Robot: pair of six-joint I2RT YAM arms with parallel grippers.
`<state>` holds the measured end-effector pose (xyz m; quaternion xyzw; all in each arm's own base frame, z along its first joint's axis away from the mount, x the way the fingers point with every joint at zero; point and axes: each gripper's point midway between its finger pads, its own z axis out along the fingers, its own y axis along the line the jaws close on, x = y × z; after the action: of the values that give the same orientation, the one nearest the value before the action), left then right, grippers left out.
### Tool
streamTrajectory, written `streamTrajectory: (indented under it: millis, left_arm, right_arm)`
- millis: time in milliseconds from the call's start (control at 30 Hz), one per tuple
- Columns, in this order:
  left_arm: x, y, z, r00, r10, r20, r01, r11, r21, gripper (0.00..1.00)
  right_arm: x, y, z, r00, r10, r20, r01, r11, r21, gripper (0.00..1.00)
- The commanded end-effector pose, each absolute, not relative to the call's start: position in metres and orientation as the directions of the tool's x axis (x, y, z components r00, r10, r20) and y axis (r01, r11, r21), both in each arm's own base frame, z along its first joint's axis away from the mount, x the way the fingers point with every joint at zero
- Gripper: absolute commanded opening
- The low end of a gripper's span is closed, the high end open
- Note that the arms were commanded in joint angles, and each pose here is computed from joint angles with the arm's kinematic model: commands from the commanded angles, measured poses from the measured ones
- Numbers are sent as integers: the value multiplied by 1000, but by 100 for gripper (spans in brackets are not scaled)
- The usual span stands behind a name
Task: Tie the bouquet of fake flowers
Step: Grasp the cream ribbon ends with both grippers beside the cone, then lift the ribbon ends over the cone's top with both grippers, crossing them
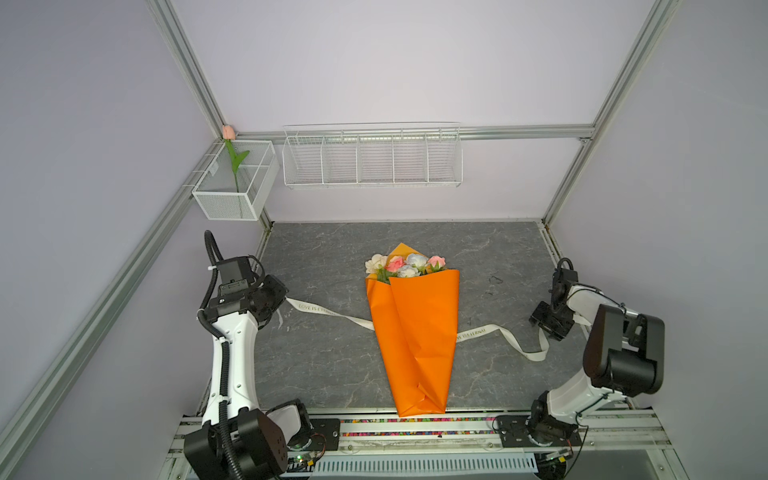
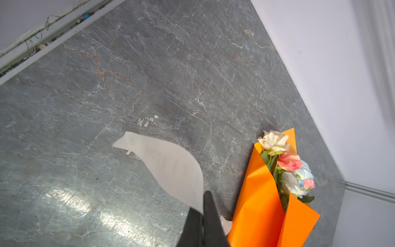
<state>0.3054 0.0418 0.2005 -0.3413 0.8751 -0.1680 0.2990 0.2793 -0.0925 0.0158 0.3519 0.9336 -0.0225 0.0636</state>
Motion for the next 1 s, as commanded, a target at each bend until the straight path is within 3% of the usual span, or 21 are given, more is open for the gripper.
streamTrajectory:
  millis: [0, 33, 67, 100, 233, 300, 400, 533, 633, 800, 967]
  left_arm:
    - [280, 40, 188, -652, -652, -387, -510, 754, -414, 0]
    - [274, 46, 189, -648, -653, -393, -532, 757, -380, 0]
    - [270, 50, 191, -647, -646, -406, -543, 763, -350, 0]
    - [265, 55, 196, -638, -647, -419, -562, 762, -322, 0]
    - [255, 76, 220, -586, -626, -515, -604, 761, -238, 0]
    - [240, 92, 233, -526, -650, -548, -685, 706, -181, 0]
    - [236, 94, 248, -499, -619, -606, -666, 722, -188, 0]
    - [255, 44, 249, -585, -574, -573, -433, 818, -378, 0]
    - [261, -4, 247, -669, -521, -530, -248, 829, -502, 0]
    - [268, -81, 255, -757, -289, -586, 22, 885, -465, 0]
    - [269, -168, 283, -767, -132, -628, 268, 823, -500, 0]
  right_arm:
    - [288, -91, 3, -767, 629, -130, 631, 775, 30, 45]
    - [288, -91, 2, -767, 629, -125, 631, 775, 24, 40]
    - [289, -90, 3, -768, 628, -124, 629, 776, 31, 25]
    - [291, -91, 4, -767, 628, -132, 629, 776, 33, 16]
    - [292, -94, 9, -761, 632, -146, 635, 772, 30, 14]
    - [296, -91, 12, -763, 626, -158, 627, 777, 55, 13]
    - [301, -87, 20, -763, 620, -181, 615, 783, 94, 8]
    - [313, -77, 49, -754, 604, -258, 572, 797, 194, 6]
    - [323, -63, 91, -734, 572, -366, 498, 820, 284, 6]
    - [327, -2, 168, -725, 414, -551, 206, 893, 401, 6]
    - [310, 84, 213, -771, 268, -578, -110, 838, 535, 6]
